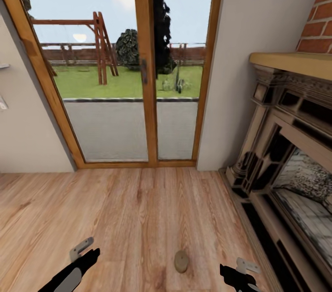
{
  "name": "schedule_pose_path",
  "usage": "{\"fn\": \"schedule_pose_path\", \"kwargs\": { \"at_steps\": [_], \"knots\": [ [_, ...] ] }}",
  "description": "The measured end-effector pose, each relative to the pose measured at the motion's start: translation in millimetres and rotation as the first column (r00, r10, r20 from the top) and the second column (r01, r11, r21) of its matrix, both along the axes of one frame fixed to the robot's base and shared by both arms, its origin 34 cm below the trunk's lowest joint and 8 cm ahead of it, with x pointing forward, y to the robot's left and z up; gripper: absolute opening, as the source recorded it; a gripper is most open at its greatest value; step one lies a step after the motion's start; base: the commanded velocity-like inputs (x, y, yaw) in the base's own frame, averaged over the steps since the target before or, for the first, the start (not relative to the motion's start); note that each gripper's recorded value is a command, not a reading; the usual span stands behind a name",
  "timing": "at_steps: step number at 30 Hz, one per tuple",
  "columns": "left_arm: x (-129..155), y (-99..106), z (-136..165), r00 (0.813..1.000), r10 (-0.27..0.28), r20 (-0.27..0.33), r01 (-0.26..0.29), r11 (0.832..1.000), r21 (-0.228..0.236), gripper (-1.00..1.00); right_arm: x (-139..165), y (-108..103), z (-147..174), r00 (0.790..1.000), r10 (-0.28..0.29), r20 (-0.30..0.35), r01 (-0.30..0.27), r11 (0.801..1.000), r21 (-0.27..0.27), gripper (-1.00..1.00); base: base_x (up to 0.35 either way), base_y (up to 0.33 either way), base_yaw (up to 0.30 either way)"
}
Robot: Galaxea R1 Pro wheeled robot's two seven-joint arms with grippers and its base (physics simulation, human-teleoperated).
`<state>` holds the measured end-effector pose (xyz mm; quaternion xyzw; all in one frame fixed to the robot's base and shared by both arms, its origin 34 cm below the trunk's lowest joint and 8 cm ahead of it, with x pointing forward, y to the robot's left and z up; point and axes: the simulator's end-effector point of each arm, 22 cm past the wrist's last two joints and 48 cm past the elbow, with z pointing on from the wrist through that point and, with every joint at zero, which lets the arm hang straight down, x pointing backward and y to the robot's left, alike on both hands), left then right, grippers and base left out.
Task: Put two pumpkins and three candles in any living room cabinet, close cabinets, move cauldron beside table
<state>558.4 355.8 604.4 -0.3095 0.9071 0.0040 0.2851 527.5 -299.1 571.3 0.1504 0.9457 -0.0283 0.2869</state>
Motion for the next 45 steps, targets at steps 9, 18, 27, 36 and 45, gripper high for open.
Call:
{"fn": "schedule_pose_path", "kwargs": {
  "at_steps": [9, 18, 27, 36, 45],
  "knots": [
    [-2, 8, 0, 1.0, 0.012, 0.001, -0.012, 1.0, 0.0, 1.0, 0, 0, 0, 1.0, 0.0, 0.0, 0.0, 1.0, 0.0, 1.0, 0.001, 0.079, 0.0],
    [-4, 17, 0, 1.0, 0.009, -0.002, -0.009, 1.0, 0.017, 1.0, -1, 0, 0, 1.0, 0.0, -0.002, 0.0, 1.0, 0.0, 1.0, 0.0, 0.002, 0.0],
    [-5, 6, -2, 0.997, -0.076, -0.017, 0.077, 0.995, 0.061, 1.0, 0, 12, -1, 0.995, 0.097, -0.005, -0.097, 0.995, -0.022, 1.0, 0.0, 0.172, 0.0],
    [-20, 26, -4, 0.996, -0.009, -0.084, 0.022, 0.988, 0.152, 1.0, 0, 15, 0, 0.992, 0.126, -0.004, -0.126, 0.992, -0.031, 1.0, 0.057, 0.017, 0.0],
    [-21, 28, -4, 0.996, -0.003, -0.089, 0.017, 0.987, 0.158, 1.0, 1, 17, 0, 0.992, 0.128, -0.001, -0.128, 0.991, -0.03, 1.0, 0.104, 0.017, 0.0]
  ]
}}
